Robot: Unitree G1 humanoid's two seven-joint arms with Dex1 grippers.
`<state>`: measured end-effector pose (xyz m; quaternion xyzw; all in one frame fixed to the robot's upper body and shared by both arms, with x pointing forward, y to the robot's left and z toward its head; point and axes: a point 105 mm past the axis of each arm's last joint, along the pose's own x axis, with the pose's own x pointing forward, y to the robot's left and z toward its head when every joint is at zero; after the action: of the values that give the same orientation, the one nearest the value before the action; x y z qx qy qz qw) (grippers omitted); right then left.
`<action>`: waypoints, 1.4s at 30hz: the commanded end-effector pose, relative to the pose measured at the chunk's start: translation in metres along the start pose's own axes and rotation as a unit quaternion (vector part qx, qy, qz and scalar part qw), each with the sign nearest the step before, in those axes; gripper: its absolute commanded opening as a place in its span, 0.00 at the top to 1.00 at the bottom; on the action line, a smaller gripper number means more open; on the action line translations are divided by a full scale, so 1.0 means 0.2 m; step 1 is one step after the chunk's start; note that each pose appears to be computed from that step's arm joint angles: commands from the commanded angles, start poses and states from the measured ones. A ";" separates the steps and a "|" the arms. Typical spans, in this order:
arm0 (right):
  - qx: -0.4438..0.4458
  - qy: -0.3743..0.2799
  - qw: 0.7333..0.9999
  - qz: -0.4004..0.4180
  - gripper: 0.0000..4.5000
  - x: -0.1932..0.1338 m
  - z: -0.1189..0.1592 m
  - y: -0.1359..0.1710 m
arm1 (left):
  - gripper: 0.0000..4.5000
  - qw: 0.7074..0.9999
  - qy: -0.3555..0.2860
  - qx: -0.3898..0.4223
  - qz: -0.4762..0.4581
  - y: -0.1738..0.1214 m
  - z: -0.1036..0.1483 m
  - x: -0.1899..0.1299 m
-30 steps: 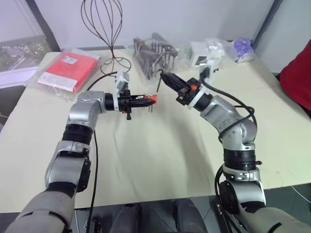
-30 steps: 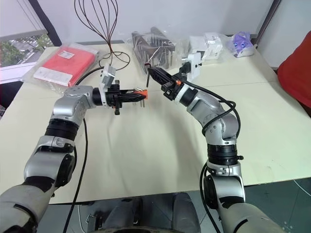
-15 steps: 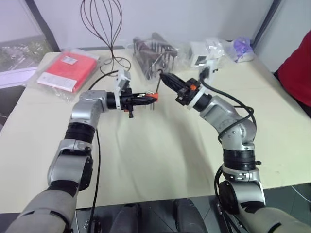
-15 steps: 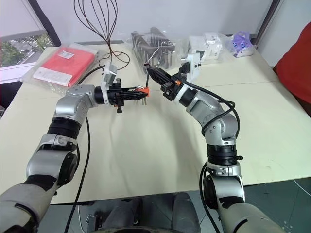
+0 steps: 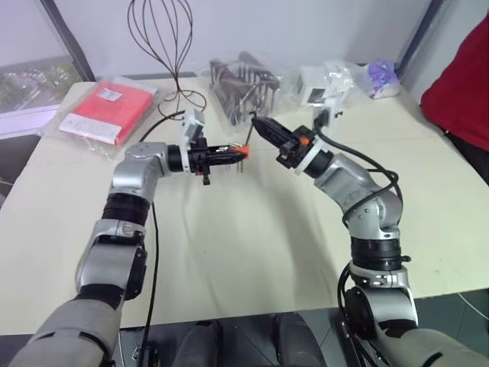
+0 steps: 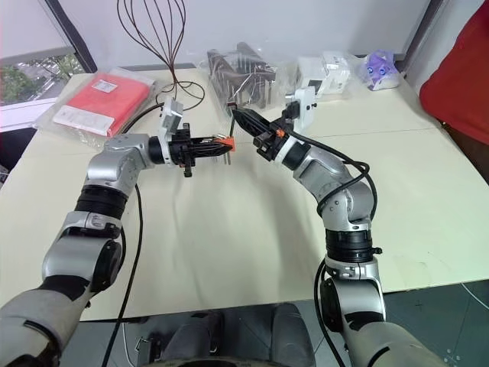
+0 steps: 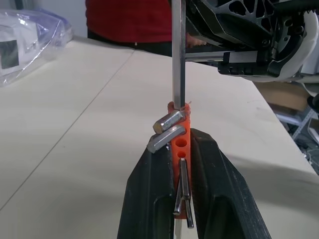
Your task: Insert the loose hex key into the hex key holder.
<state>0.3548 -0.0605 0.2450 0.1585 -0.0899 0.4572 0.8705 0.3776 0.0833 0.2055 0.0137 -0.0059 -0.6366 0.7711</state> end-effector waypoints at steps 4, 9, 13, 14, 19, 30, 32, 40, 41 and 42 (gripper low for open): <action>-0.012 0.031 0.999 0.013 1.00 -0.01 -0.06 0.00 | 1.00 0.997 -0.019 0.067 -0.029 -0.05 0.17 0.03; -0.016 0.035 0.999 0.016 1.00 0.00 -0.05 -0.02 | 1.00 0.997 -0.024 0.070 -0.026 -0.05 0.18 0.04; -0.015 0.031 0.999 0.016 1.00 0.00 -0.05 -0.02 | 1.00 0.997 -0.032 0.065 -0.011 -0.03 0.19 0.03; -0.015 0.030 0.999 0.015 1.00 0.00 -0.05 -0.02 | 1.00 0.997 -0.034 0.064 -0.008 -0.03 0.19 0.03; -0.023 0.008 1.000 -0.006 0.64 0.01 -0.01 -0.04 | 1.00 0.998 -0.021 0.067 -0.007 -0.02 0.16 0.03; -0.039 -0.025 0.999 0.000 0.13 0.01 0.11 -0.02 | 1.00 0.998 0.018 0.062 0.001 -0.01 0.03 0.02; -0.039 -0.019 0.999 0.028 0.13 0.01 0.10 0.03 | 1.00 0.998 0.017 0.061 0.001 -0.01 0.02 0.03; -0.027 0.002 0.998 0.064 0.76 0.01 0.05 0.12 | 1.00 0.998 0.016 0.063 0.000 -0.01 0.03 0.03; -0.026 0.005 0.998 0.065 0.85 0.01 0.04 0.12 | 1.00 0.998 0.016 0.063 0.000 0.00 0.03 0.03; -0.025 0.007 0.998 0.065 0.85 0.00 0.04 0.13 | 1.00 0.998 0.016 0.063 0.001 0.00 0.03 0.03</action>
<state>0.3441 -0.0524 0.2452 0.1357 -0.0810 0.4968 0.8533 0.3783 0.0777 0.1987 0.0611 -0.0122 -0.6319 0.7725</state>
